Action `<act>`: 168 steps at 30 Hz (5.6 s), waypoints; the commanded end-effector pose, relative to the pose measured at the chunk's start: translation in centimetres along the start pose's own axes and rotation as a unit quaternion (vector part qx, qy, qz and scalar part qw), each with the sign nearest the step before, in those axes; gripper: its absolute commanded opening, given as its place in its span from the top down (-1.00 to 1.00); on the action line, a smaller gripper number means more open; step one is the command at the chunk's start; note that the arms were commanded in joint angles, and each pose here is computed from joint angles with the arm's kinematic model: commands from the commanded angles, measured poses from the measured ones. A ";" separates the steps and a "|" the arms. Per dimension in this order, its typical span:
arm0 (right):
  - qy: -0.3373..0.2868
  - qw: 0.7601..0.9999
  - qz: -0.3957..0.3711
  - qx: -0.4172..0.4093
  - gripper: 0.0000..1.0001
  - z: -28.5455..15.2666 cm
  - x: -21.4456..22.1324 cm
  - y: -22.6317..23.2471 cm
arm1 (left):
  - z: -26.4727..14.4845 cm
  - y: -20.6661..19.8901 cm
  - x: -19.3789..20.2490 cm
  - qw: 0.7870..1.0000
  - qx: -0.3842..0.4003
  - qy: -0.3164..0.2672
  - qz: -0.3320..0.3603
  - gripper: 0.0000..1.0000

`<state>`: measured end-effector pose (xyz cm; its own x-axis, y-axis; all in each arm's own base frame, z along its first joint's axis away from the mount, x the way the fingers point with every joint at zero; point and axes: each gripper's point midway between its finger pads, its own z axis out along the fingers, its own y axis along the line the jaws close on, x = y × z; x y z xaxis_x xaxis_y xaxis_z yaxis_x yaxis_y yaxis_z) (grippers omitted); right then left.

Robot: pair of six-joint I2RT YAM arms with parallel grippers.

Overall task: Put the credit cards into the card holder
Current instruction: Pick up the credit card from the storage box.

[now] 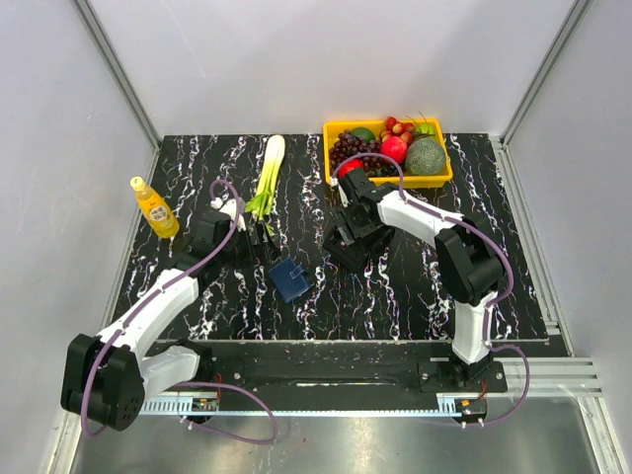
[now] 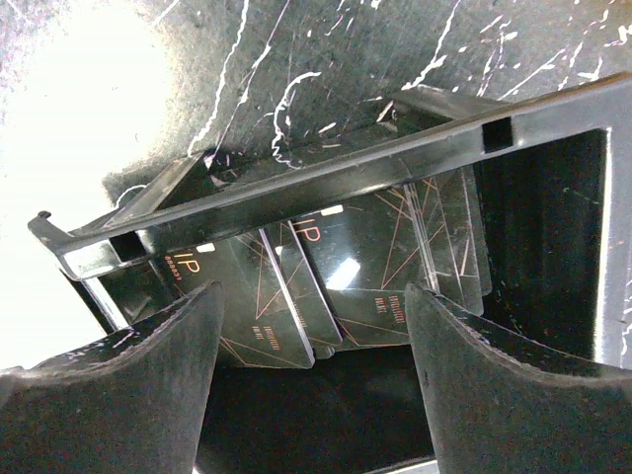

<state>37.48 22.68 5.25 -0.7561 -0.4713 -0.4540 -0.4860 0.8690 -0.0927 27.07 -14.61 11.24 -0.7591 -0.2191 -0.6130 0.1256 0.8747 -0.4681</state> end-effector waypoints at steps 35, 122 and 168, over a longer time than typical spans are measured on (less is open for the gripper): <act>0.071 0.996 -0.002 0.050 -0.11 0.3 1.0 1.3 | 0.1 -1.5 -1.4 0.999 0.035 -0.021 0.010 -0.98; -0.057 0.980 -0.024 -0.190 -0.99 -2.4 -1.1 0.5 | 0.3 -0.9 -0.2 0.999 0.033 -0.012 0.014 -0.98; -0.069 0.977 -0.063 -0.193 -0.99 -2.6 -1.2 5.0 | 7.7 -4.3 -9.3 0.985 0.084 -0.137 0.066 -0.98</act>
<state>34.70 25.86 5.05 -0.6409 -0.5647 -0.5200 -0.7162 0.6837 0.1401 39.55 -19.86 12.54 -0.5626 -0.2377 -0.7918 0.3091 0.8278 -0.4681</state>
